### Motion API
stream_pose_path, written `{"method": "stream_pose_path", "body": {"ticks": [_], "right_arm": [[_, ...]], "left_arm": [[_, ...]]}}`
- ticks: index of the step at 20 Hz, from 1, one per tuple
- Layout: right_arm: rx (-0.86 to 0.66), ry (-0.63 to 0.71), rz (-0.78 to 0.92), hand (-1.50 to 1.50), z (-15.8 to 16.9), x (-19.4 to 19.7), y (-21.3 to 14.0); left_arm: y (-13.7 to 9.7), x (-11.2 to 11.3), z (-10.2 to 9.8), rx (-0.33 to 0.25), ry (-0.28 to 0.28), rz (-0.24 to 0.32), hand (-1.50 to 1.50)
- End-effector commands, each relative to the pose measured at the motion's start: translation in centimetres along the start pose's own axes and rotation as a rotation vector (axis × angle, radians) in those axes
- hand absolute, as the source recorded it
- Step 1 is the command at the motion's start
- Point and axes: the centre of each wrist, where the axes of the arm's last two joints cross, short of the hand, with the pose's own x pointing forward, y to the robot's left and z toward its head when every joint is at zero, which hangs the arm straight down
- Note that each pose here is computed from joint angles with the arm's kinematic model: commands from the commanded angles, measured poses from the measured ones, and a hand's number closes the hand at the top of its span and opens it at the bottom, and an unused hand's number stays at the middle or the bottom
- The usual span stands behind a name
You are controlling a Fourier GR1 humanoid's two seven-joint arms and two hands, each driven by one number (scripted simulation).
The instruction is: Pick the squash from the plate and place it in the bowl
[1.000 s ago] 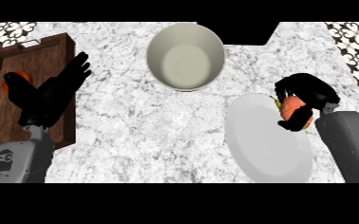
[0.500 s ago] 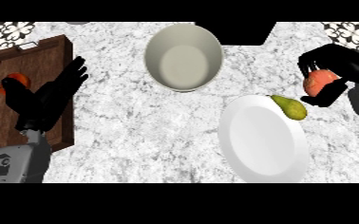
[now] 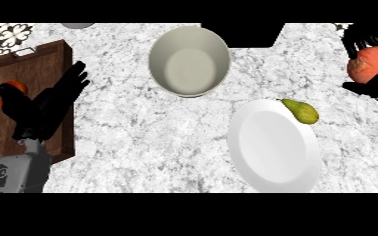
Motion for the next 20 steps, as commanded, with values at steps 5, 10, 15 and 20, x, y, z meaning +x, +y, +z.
{"method": "stream_pose_path", "body": {"ticks": [5, 10, 15, 20], "right_arm": [[-0.05, -0.09, -0.05, 1.5, -0.6, 6.4, -5.7], [-0.025, -0.123, -0.181, 1.5, -3.6, 10.9, -4.7], [-0.061, -0.13, -0.241, 1.5, -5.4, 13.4, -6.0], [-0.119, -0.125, -0.264, 1.5, -7.7, 18.7, -5.7]], "left_arm": [[0.2, 0.6, -0.4, -0.003, -0.006, -0.019, 0.0], [0.1, -0.1, -0.1, -0.019, 0.007, -0.014, 0.0], [-0.6, 1.3, -1.1, -0.012, 0.012, -0.013, 0.0], [-1.4, 0.5, 0.1, -0.016, -0.013, 0.002, 0.0]]}}
